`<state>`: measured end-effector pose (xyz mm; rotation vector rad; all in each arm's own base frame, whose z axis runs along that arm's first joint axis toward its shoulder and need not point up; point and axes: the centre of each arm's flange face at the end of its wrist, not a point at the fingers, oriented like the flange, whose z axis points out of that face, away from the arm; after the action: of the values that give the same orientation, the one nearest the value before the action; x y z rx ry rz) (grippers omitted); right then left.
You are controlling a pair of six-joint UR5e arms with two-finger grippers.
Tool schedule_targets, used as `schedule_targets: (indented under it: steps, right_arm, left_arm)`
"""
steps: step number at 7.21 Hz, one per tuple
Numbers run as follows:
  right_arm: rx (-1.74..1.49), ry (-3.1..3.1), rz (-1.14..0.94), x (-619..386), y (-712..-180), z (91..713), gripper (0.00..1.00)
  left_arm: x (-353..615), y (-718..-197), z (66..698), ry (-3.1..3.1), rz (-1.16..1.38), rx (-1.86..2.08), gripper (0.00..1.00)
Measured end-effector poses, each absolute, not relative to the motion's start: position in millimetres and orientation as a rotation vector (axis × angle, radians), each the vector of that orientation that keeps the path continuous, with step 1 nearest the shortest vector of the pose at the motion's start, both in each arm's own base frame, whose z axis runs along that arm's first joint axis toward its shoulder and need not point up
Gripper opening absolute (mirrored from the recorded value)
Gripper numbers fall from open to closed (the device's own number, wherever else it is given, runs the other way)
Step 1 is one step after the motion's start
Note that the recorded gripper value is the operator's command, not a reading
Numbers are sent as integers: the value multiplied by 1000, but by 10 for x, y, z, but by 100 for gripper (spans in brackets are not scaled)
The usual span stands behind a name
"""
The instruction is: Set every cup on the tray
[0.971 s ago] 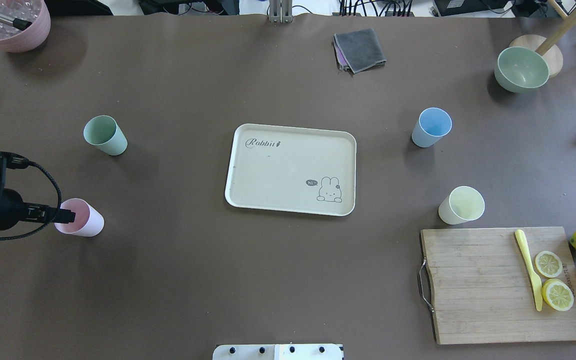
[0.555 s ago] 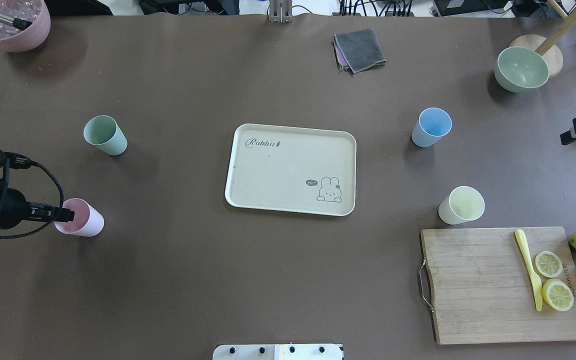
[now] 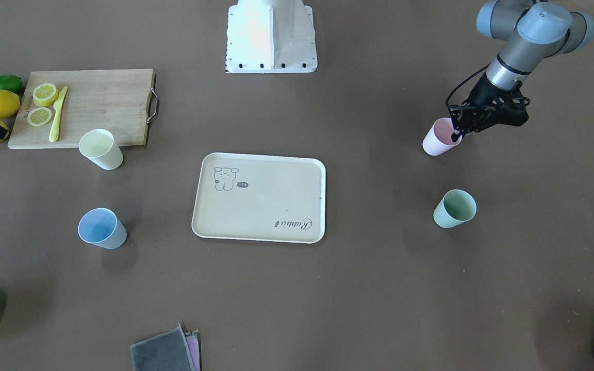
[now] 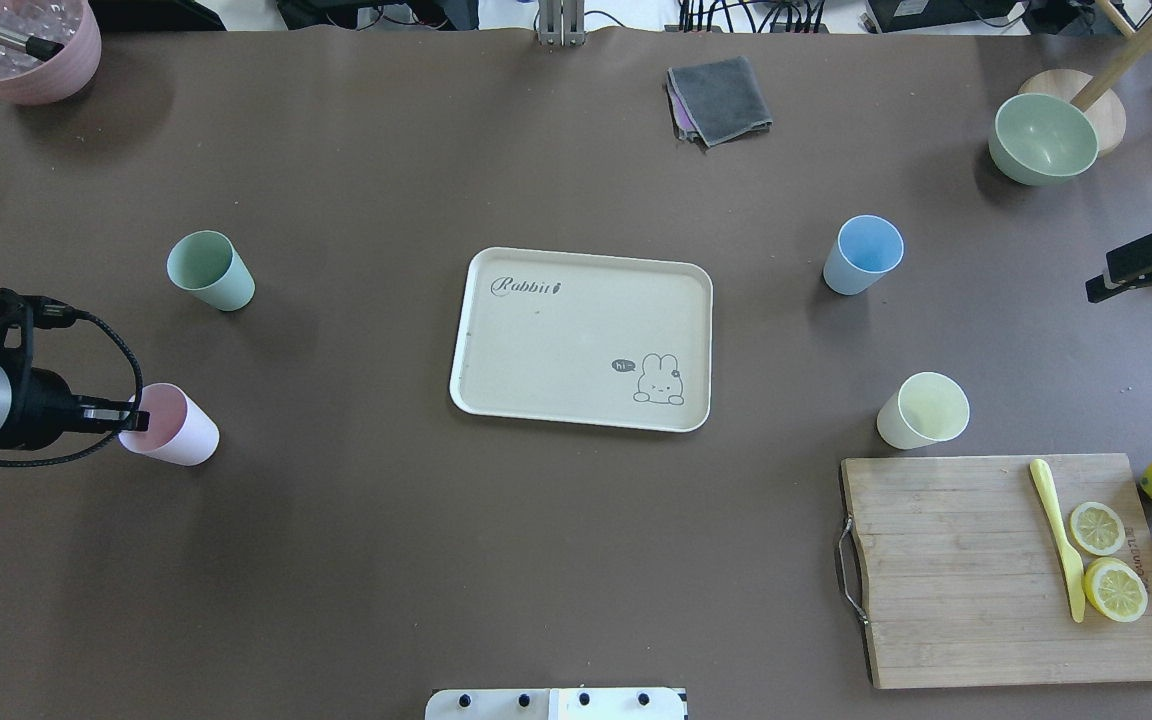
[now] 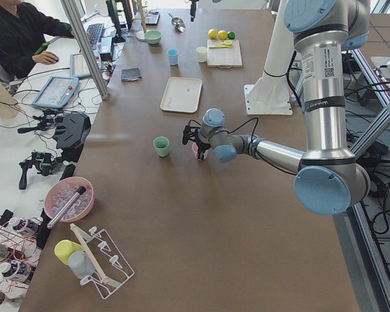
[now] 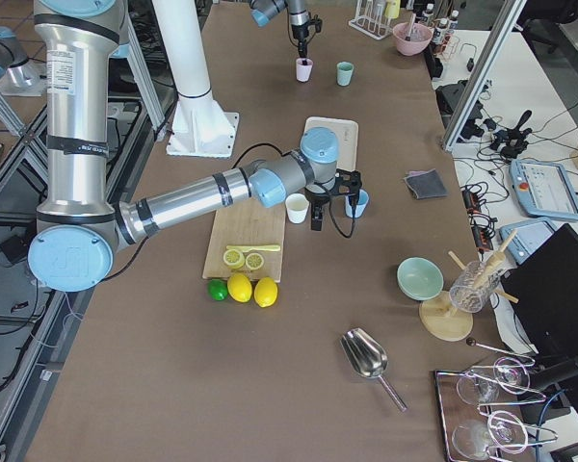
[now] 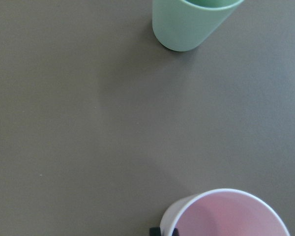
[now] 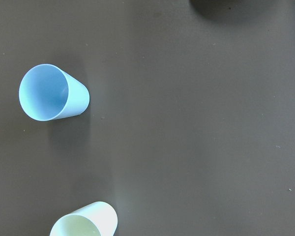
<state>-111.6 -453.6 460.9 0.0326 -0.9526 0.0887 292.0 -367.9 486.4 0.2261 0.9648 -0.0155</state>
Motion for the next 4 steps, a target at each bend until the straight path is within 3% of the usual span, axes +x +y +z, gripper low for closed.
schedule_targets:
  steps: [4]
  right_arm:
    - [39,-907,129,-1597,-4503,4527,100]
  left_arm:
    - [3464,-4150,3694,1016,-119,152,0]
